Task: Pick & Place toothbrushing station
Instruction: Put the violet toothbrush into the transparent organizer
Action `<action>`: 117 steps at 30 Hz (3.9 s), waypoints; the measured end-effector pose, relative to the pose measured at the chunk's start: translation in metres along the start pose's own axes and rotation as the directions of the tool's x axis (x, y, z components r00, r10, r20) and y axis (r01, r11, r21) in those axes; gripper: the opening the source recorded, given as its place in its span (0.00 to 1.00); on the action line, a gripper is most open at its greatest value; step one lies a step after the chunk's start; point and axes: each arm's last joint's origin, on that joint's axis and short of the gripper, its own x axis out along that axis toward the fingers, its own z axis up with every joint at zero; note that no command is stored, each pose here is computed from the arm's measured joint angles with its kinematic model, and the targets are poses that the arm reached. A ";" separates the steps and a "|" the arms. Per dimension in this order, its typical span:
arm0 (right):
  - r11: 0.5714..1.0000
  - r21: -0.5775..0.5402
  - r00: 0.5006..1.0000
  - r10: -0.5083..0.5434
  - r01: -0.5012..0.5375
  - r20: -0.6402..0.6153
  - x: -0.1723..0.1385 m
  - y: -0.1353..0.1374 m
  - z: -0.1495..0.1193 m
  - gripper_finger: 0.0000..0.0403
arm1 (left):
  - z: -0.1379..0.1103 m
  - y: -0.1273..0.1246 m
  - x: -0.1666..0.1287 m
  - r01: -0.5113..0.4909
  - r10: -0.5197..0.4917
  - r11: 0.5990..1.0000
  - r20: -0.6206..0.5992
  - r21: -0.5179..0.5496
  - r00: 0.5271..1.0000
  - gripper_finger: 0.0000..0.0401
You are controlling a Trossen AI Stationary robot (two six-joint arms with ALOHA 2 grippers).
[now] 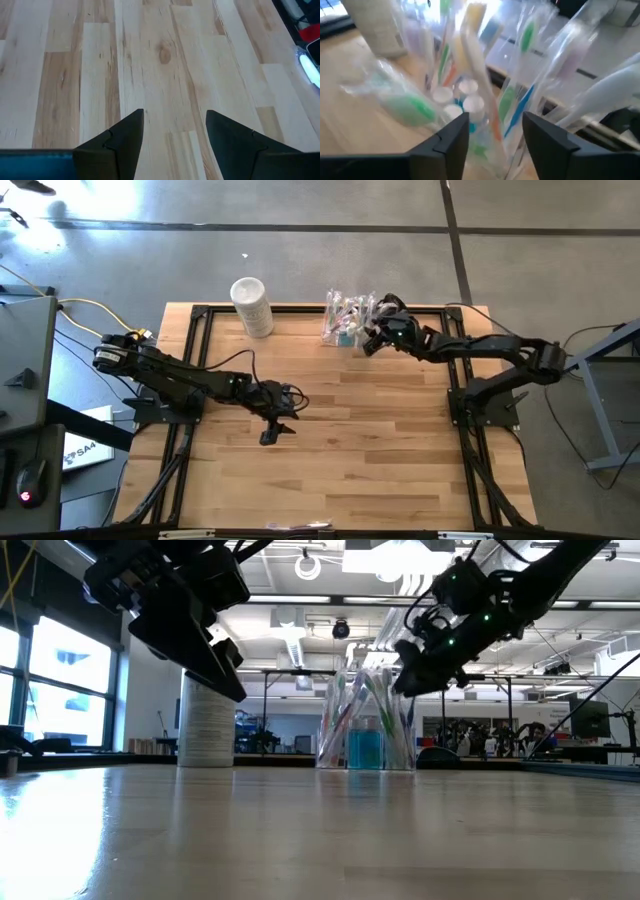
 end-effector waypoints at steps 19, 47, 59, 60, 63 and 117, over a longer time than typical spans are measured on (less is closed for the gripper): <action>0.955 -0.041 0.945 0.297 -0.294 0.138 -0.092 0.013 0.034 0.47 | 0.032 -0.090 -0.027 -0.064 0.095 0.961 -0.105 0.269 0.990 0.51; 0.727 -0.033 0.724 0.687 -0.686 0.069 -0.154 0.080 0.012 0.47 | -0.027 -0.266 0.054 0.017 0.019 0.987 -0.223 0.159 0.975 0.51; 0.702 0.030 0.703 0.711 -0.712 0.034 -0.178 0.105 -0.008 0.47 | -0.046 -0.273 0.085 -0.028 0.048 0.998 -0.373 0.059 0.926 0.51; 0.704 0.025 0.705 0.709 -0.710 0.028 -0.180 0.106 -0.010 0.47 | -0.048 -0.273 0.086 -0.033 0.053 0.998 -0.380 0.059 0.924 0.51; 0.706 0.021 0.706 0.707 -0.708 0.036 -0.184 0.109 -0.012 0.47 | -0.050 -0.273 0.089 -0.037 0.056 0.998 -0.388 0.057 0.920 0.51; 0.387 0.157 0.349 0.910 -0.909 -0.225 -0.114 0.188 -0.085 0.47 | 0.093 -0.156 0.073 -0.035 0.771 0.091 -0.048 0.995 0.635 0.02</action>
